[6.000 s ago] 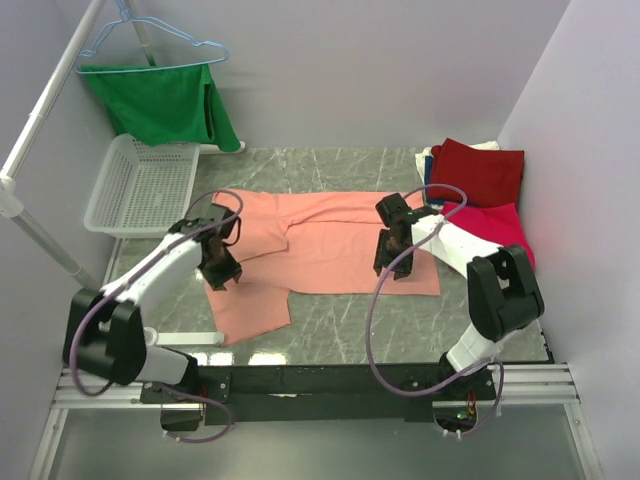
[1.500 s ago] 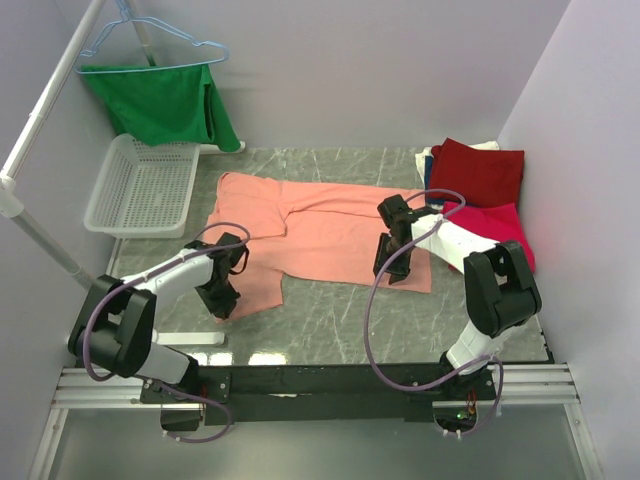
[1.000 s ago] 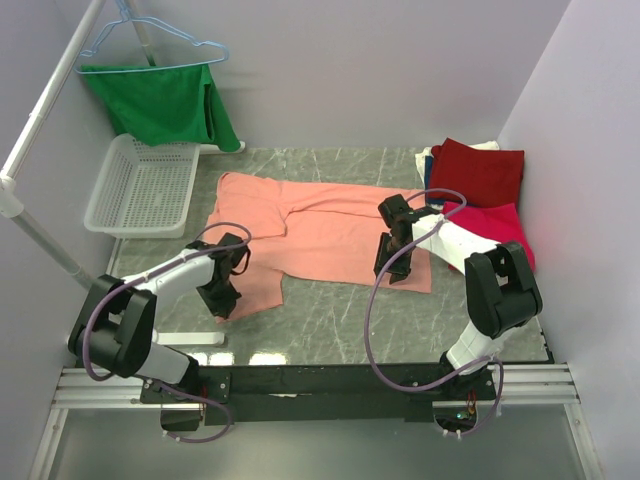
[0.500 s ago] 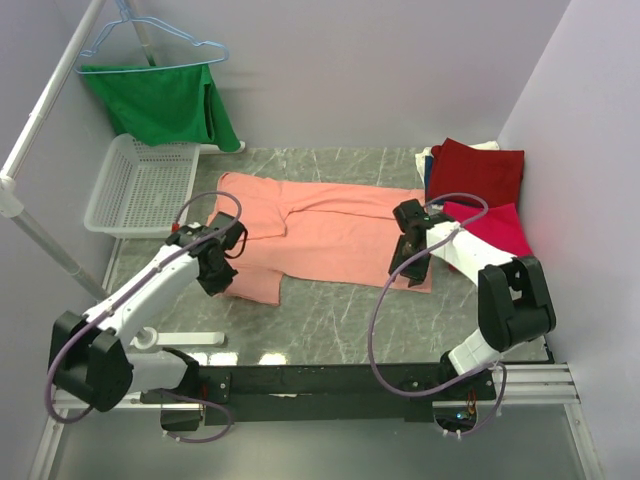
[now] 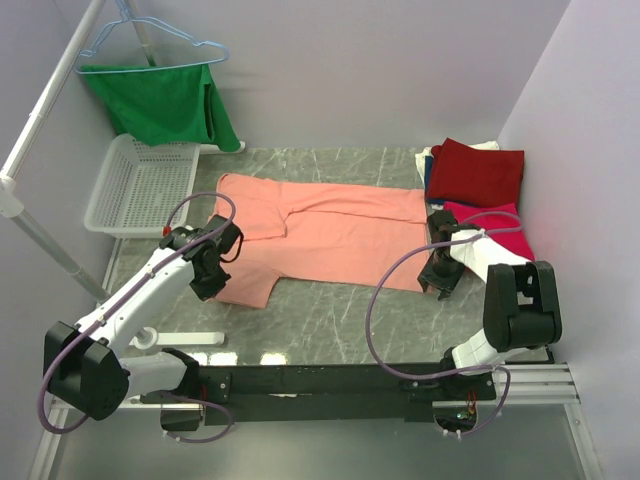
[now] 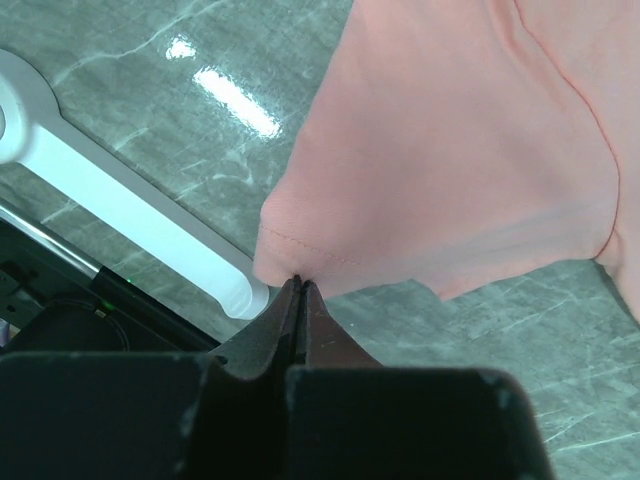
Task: Fold and stack the t-shirts
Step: Fold the tshirt
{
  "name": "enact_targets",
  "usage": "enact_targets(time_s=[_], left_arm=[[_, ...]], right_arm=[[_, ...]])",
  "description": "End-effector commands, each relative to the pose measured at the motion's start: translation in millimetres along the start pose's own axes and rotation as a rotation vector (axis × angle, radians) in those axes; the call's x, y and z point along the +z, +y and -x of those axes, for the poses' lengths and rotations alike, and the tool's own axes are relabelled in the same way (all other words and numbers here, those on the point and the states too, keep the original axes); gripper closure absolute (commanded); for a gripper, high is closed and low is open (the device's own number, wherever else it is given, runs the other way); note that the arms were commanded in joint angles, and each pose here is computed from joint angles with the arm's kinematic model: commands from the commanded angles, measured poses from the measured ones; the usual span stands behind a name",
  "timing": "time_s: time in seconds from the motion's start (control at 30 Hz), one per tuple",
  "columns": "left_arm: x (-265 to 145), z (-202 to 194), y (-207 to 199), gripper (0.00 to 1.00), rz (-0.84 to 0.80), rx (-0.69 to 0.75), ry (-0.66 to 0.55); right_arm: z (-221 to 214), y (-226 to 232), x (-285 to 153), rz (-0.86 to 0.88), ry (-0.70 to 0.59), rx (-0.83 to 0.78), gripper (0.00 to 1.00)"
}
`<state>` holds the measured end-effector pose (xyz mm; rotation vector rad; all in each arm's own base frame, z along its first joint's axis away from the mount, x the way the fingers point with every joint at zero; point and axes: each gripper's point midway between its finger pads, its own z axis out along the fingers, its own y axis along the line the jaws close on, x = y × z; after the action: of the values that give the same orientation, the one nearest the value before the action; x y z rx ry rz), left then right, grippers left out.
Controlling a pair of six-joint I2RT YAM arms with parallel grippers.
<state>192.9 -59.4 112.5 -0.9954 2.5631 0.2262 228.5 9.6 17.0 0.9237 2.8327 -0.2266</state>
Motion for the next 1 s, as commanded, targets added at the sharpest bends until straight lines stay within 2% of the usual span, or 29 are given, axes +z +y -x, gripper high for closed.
enact_targets(time_s=[0.0,0.33,0.53,0.63,0.67,0.73,0.97], left_arm=[[-8.2,7.1,3.2,0.99,0.001,0.006,-0.029],[-6.4,5.9,3.2,0.99,0.003,0.022,-0.025],[-10.3,8.9,0.3,0.99,-0.008,0.018,-0.029],[-11.9,10.6,-2.1,0.99,-0.013,0.015,-0.031],[-12.2,10.8,-2.1,0.99,-0.013,0.015,-0.031],[-12.6,11.3,-1.6,0.99,-0.009,0.015,-0.033],[-15.9,10.1,8.4,0.99,0.011,-0.002,-0.034]], right_arm=[[20.8,2.2,-5.3,0.028,-0.079,0.039,0.49],[22.0,14.9,8.0,0.062,-0.035,0.043,0.5],[6.5,11.2,17.4,0.056,0.012,0.033,0.58],[-0.2,8.2,21.8,0.051,0.03,0.028,0.72],[-2.1,7.9,22.8,0.052,0.037,0.024,0.85],[-7.5,6.1,25.1,0.049,0.052,0.025,0.98],[-21.2,-1.7,15.3,0.085,0.038,0.046,1.0]])
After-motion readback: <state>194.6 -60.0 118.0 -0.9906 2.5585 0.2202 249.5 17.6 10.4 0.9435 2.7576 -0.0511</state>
